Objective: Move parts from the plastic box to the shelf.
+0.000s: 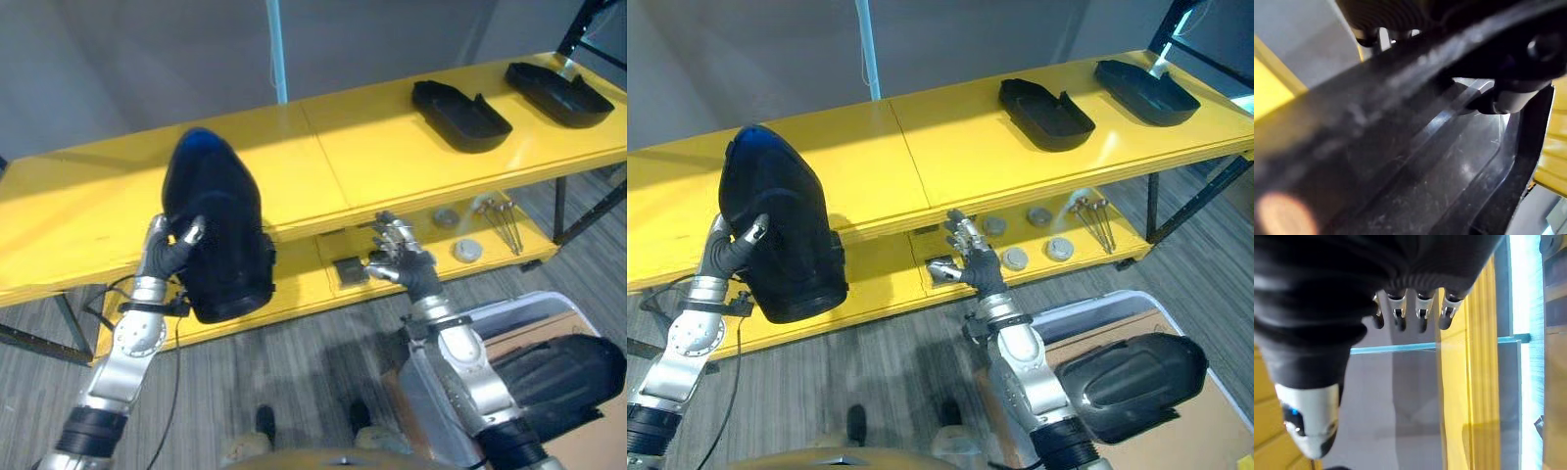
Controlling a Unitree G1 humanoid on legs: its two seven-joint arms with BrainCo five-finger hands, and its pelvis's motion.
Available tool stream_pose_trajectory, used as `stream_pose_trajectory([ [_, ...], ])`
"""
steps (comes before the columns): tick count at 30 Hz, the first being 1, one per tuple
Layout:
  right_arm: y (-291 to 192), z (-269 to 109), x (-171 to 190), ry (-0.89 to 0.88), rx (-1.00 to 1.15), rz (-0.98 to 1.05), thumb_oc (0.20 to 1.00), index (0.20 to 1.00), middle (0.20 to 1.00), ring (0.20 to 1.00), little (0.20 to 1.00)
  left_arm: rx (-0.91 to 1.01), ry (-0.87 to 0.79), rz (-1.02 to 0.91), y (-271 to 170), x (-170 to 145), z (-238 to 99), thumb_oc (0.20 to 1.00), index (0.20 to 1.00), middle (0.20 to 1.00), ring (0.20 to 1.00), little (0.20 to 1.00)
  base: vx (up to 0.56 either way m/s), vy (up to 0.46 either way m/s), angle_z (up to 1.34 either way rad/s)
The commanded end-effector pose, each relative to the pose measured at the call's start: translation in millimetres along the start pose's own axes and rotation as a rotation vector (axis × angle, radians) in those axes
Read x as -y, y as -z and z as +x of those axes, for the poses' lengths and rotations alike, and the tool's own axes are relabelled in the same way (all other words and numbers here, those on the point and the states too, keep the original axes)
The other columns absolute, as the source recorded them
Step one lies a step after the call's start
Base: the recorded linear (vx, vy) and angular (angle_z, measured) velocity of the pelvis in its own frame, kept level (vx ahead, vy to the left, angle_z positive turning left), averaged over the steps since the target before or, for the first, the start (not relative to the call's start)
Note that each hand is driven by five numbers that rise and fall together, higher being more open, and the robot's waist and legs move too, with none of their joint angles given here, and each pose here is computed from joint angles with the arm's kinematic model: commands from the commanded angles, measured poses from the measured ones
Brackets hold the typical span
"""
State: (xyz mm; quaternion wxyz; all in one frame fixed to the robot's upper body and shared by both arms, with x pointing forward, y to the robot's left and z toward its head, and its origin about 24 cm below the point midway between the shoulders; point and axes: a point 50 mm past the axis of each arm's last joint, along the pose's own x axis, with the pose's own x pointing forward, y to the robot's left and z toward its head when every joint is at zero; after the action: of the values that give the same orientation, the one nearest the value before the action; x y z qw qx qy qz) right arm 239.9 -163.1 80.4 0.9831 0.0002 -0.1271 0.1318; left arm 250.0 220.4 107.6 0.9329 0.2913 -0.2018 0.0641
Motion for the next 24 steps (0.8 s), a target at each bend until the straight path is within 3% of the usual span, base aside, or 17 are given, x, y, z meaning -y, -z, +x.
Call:
stream_pose_trajectory([
  [1,-17,8,-12,-0.054,0.097,-0.019,1.0,1.0,1.0,1.0,1.0,0.141,-0.122,0.014,-23,-28,19,0.2,0.2,0.2,0.2,0.2,0.06,0.263,-0.09],
  [7,-22,11,-6,-0.01,0.129,-0.004,1.0,1.0,1.0,1.0,1.0,0.166,-0.09,-0.104,-30,-13,27,0.2,0.2,0.2,0.2,0.2,0.15,0.124,0.21],
  [17,-14,5,-6,-0.045,0.079,0.007,1.0,1.0,1.0,1.0,1.0,0.059,-0.083,-0.323,-17,4,31,0.2,0.2,0.2,0.2,0.2,0.2,-0.147,0.25],
  [24,-5,-16,13,-0.024,-0.015,-0.028,1.0,1.0,1.0,1.0,1.0,0.028,-0.129,-0.49,-15,-4,77,0.2,0.2,0.2,0.2,0.2,0.1,-0.074,0.38],
])
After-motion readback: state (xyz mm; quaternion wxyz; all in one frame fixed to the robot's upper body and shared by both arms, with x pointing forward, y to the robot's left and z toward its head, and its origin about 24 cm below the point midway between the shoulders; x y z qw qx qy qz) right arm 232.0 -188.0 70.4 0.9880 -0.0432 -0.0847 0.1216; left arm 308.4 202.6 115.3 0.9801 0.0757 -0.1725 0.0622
